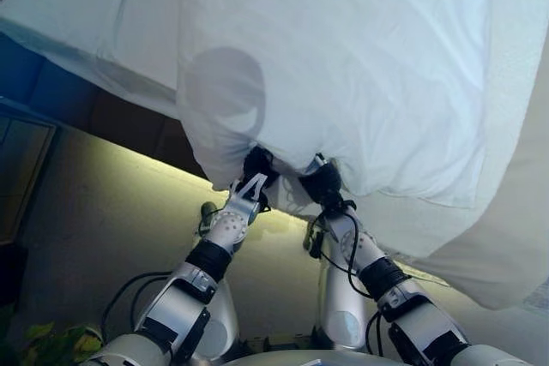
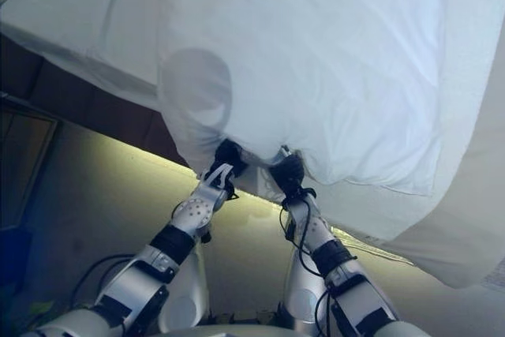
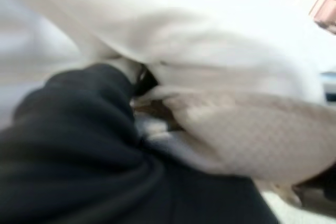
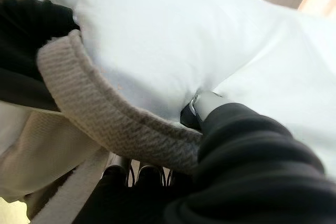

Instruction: Make the bed neatly

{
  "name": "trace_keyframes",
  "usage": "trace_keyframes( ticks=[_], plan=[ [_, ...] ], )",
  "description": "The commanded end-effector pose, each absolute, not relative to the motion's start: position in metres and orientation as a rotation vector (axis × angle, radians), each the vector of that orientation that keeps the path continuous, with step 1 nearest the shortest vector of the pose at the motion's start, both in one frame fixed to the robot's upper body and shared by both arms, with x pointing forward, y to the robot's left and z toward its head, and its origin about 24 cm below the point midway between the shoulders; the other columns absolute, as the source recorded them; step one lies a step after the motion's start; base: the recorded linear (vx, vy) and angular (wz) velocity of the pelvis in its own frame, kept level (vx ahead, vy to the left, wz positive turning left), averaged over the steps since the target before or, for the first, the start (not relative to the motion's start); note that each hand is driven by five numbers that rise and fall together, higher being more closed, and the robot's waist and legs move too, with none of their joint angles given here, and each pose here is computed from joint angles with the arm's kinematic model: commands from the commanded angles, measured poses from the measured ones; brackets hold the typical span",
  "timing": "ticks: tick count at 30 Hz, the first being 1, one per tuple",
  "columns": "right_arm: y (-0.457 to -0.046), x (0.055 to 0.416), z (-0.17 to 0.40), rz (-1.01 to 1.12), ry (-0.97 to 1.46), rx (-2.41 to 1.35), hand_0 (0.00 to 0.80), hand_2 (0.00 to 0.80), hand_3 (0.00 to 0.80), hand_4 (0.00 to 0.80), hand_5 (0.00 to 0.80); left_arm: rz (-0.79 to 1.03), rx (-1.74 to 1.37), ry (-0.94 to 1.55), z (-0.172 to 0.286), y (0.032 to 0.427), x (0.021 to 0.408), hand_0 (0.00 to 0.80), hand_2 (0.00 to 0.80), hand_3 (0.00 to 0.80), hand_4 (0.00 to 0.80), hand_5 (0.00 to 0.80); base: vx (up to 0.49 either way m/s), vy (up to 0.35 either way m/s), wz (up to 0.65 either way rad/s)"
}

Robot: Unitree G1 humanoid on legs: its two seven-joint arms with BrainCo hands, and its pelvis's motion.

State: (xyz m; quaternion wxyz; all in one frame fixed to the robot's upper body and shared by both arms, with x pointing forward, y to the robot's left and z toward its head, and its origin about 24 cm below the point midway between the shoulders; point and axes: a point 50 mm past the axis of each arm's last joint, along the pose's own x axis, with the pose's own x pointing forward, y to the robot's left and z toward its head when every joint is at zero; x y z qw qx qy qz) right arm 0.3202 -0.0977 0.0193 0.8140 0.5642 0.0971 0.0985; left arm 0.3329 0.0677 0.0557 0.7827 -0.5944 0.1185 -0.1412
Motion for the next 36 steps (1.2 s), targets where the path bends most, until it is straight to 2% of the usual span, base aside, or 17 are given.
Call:
trace_keyframes(
  ticks=[1, 2, 3, 4, 14, 26, 36],
  plan=[
    [-0.185, 0.309, -0.01, -0.11, 0.109, 1.276, 0.8, 0.8, 0.8, 0.8, 0.8, -0.473, -1.285, -0.004, 0.124, 0.075, 0.343, 0.8, 0.8, 0.8, 0.8, 0.8, -0.011, 0.009, 0.06],
    [-0.19, 0.308, -0.011, -0.099, 0.09, 1.306, 0.8, 0.8, 0.8, 0.8, 0.8, -0.47, -1.28, -0.015, 0.125, 0.078, 0.344, 0.8, 0.8, 0.8, 0.8, 0.8, -0.01, 0.0, 0.04],
    [-0.192, 0.309, -0.011, -0.089, 0.081, 1.323, 0.455, 0.455, 0.455, 0.455, 0.455, -0.47, -1.282, -0.021, 0.126, 0.08, 0.345, 0.8, 0.8, 0.8, 0.8, 0.8, 0.0, 0.0, 0.0],
    [-0.195, 0.308, -0.012, -0.092, 0.072, 1.342, 0.0, 0.0, 0.0, 0.0, 0.0, -0.47, -1.287, -0.029, 0.128, 0.082, 0.346, 0.8, 0.8, 0.8, 0.8, 0.8, 0.0, 0.0, 0.0],
    [-0.235, 0.297, -0.019, -0.204, -0.22, 1.654, 0.0, 0.0, 0.0, 0.0, 0.0, -0.481, -1.308, -0.111, 0.135, 0.104, 0.344, 0.8, 0.8, 0.8, 0.8, 0.8, -0.012, 0.006, 0.01],
    [-0.303, 0.303, 0.018, -0.277, -0.501, 1.602, 0.0, 0.0, 0.0, 0.0, 0.0, -0.537, -1.423, -0.187, 0.148, 0.111, 0.341, 0.8, 0.8, 0.8, 0.8, 0.8, -0.036, 0.072, 0.0],
    [-0.346, 0.308, 0.058, -0.277, -0.608, 1.52, 0.0, 0.0, 0.0, 0.0, 0.0, -0.625, -1.452, -0.219, 0.158, 0.117, 0.332, 0.8, 0.8, 0.8, 0.8, 0.8, -0.039, 0.031, 0.0]
  ],
)
